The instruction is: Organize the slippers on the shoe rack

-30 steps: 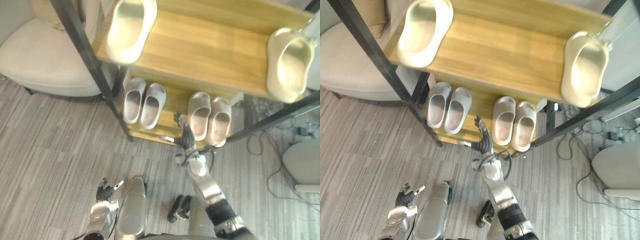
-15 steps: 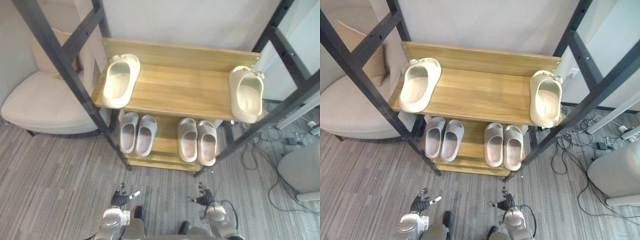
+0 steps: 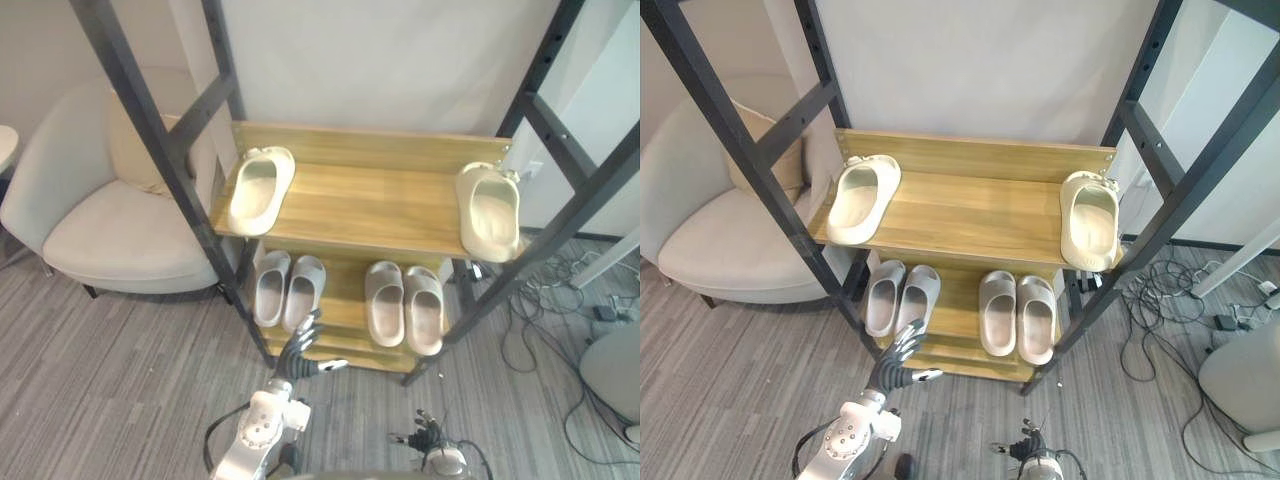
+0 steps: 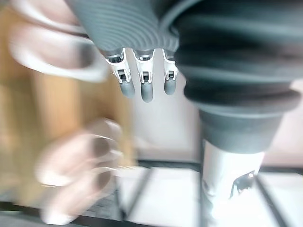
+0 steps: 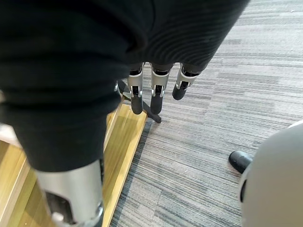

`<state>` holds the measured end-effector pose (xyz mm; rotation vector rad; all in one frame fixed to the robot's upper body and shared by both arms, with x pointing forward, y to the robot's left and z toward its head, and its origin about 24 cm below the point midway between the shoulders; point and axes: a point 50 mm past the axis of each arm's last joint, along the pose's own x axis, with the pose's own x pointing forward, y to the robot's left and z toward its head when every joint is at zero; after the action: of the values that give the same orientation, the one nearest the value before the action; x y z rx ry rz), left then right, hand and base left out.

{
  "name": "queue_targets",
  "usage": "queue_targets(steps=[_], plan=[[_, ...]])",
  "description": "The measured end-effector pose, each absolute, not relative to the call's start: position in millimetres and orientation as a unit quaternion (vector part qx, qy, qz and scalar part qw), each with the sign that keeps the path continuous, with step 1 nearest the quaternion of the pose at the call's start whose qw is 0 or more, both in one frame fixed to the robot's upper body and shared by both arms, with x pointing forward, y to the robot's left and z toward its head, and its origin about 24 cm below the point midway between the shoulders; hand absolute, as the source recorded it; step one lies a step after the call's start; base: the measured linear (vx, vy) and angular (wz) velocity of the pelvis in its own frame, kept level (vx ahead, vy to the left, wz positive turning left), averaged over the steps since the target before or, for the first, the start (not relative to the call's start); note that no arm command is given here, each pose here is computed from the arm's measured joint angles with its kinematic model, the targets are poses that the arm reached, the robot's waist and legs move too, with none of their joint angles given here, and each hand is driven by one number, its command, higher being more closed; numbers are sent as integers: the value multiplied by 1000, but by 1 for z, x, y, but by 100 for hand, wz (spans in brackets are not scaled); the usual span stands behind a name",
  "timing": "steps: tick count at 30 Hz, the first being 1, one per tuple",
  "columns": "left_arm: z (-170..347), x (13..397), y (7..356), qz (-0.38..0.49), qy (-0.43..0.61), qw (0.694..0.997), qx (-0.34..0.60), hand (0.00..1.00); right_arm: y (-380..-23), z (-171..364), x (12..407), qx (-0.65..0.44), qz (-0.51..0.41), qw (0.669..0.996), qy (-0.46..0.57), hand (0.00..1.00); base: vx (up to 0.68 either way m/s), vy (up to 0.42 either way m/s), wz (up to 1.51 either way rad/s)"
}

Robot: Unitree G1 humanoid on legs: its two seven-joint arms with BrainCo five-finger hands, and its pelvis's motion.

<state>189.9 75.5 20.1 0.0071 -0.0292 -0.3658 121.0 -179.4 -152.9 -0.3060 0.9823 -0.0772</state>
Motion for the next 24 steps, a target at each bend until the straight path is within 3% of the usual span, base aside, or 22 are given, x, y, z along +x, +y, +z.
queue_targets(steps=[6,15,19,24], plan=[[76,205,78,-184,-148,972,0,0,-176,-154,120,-153,-24,869,470,0,6,-6,3],[133,239,102,-85,-283,955,33,0,-177,-155,119,-163,-3,865,474,0,-14,-6,-7],[140,255,119,-40,-300,950,79,0,-178,-154,119,-165,6,865,474,0,-20,-12,-10],[142,288,169,58,-272,947,162,0,-177,-153,123,-172,20,867,468,0,-4,-11,-14]])
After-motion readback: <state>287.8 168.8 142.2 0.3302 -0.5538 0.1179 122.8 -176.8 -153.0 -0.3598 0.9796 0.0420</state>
